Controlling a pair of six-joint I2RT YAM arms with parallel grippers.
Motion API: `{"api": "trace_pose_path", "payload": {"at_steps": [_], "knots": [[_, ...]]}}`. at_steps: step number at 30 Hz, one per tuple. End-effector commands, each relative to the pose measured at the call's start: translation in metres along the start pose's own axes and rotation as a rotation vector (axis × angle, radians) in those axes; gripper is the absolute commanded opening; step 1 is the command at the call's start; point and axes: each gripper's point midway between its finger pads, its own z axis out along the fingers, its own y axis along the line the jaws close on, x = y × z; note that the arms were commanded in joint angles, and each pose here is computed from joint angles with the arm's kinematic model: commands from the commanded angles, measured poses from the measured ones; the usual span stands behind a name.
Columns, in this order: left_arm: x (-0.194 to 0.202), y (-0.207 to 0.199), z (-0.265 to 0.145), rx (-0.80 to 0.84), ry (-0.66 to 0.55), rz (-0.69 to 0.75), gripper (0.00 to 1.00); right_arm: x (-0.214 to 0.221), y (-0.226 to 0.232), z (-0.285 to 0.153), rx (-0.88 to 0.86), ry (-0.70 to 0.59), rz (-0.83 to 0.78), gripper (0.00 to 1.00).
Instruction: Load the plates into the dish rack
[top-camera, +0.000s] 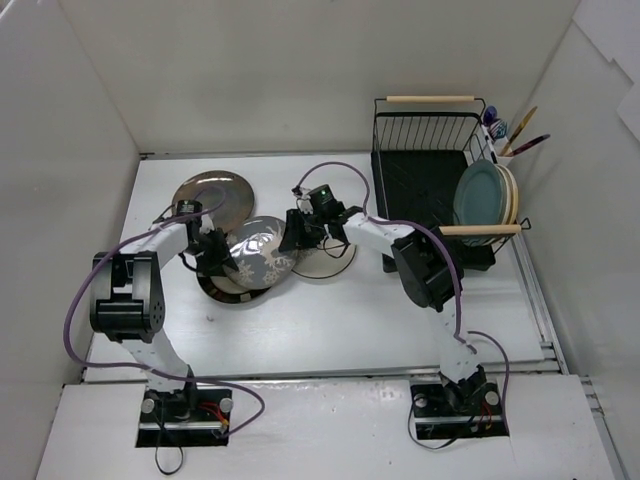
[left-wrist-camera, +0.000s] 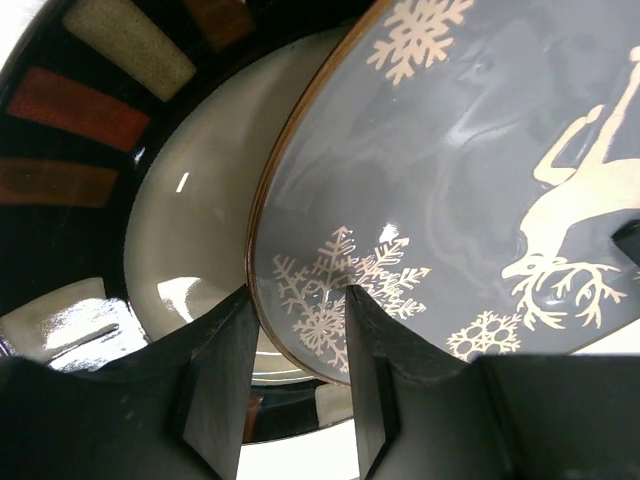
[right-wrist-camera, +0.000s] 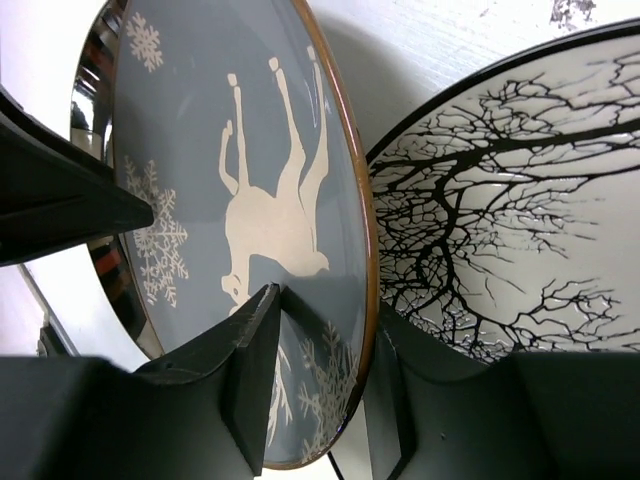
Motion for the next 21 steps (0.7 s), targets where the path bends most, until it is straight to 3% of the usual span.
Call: {"api": "trace_pose_path", "payload": {"at_steps": [1,13,16,21], "knots": [[-0.006,-0.046,0.003,0.14,-0.017,0.083,0.33,-0.02,0.09,-0.022,-0.274,-0.072,-0.155,0.31],[-0.004,-0.056,0.008,0.133,-0.021,0.126,0.32,-0.017,0.121,-0.037,-0.444,-0.1,-0.229,0.28],[-0.003,-0.057,0.01,0.129,-0.017,0.134,0.32,-0.015,0.132,-0.04,-0.477,-0.101,-0.261,0.34],[-0.004,-0.061,0.01,0.128,-0.023,0.145,0.32,-0.015,0.138,-0.043,-0.494,-0.1,-0.273,0.25]]}}
